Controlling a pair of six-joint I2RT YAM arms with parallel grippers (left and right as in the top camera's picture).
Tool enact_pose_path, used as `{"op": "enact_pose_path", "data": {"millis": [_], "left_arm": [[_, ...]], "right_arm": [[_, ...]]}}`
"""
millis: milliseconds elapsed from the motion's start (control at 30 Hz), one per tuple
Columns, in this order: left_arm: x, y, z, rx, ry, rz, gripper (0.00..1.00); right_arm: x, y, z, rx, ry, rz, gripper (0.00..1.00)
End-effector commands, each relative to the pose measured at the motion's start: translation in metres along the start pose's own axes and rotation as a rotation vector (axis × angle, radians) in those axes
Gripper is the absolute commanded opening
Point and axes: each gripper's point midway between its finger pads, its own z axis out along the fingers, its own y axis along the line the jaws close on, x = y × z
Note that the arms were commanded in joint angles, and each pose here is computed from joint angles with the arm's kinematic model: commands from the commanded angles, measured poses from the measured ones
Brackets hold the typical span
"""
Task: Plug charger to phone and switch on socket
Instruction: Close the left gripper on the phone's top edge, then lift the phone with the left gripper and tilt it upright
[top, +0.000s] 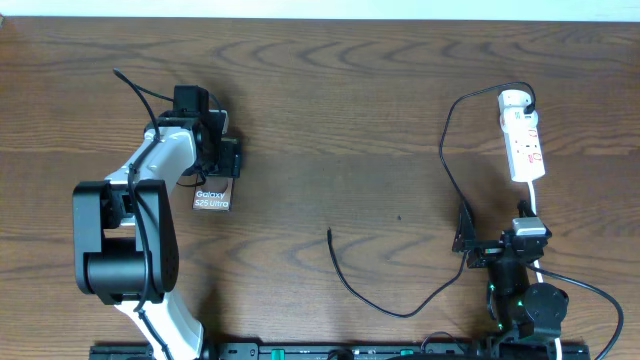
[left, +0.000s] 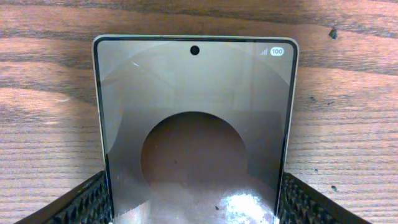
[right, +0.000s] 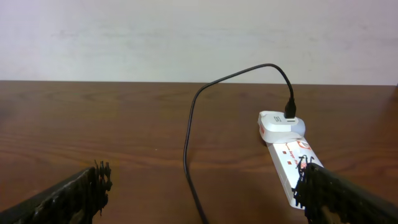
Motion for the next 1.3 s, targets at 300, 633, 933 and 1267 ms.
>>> {"op": "enact_pose_path", "data": {"millis": [300,633,933,1267], "left_arm": [[0.009,-0.004,0.01,0.016,0.039,0.005,0.62],[0.008,-0.004,0.01,0.016,0.033,0.006,0.12],[-0.029,-0.011,-0.048,0.039,-0.123,0.009,0.07],[-0.055,-0.028,-0.156,0.134,-0.398,-0.131,0.07]], "right_arm": [[0.001,0.0,0.0,-0.001,0.0,0.014,0.99],[0.0,0.0,0.0,-0.001,0.0,0.014,0.99],[0.001,0.0,0.0,-0.001,0.0,0.014,0.99],[0.0,0.0,0.0,-0.001,0.0,0.014,0.99]]}}
